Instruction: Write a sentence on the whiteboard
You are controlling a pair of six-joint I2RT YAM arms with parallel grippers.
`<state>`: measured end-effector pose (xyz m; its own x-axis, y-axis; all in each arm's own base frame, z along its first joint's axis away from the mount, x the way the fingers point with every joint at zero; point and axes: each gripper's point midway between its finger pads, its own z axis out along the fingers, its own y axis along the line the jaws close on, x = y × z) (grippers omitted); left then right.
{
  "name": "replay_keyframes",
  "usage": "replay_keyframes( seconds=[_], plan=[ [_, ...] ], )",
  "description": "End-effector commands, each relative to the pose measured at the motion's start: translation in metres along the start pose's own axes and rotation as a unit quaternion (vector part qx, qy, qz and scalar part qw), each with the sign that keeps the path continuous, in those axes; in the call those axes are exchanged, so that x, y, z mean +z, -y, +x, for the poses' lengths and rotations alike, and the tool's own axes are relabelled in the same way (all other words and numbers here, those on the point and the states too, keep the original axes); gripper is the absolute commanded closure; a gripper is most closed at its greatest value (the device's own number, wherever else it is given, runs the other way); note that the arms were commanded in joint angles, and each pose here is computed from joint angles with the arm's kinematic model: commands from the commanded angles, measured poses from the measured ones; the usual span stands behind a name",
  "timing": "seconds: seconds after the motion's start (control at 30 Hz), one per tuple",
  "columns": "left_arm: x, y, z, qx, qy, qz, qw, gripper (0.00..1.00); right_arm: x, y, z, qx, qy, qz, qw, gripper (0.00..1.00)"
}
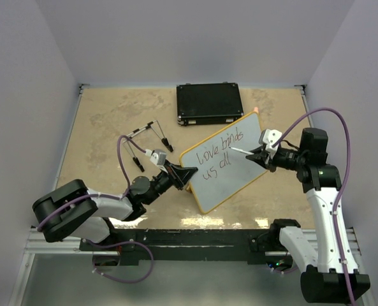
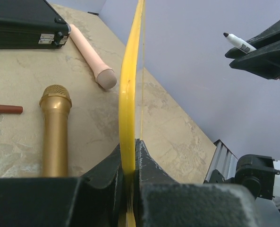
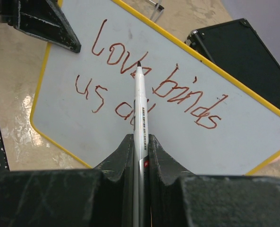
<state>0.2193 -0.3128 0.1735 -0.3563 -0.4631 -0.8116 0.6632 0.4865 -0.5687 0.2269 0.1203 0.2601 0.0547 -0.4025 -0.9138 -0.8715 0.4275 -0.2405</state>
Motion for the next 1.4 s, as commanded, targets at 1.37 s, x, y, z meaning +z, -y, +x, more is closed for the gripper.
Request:
replay_keyframes(
  seconds=[1.37],
  plan=[
    [-0.009, 0.001, 0.018, 0.038, -0.044, 0.012, 0.998, 1.00, -0.008, 0.056, 0.076, 0.006, -0.150, 0.089, 0.985, 1.00]
  ],
)
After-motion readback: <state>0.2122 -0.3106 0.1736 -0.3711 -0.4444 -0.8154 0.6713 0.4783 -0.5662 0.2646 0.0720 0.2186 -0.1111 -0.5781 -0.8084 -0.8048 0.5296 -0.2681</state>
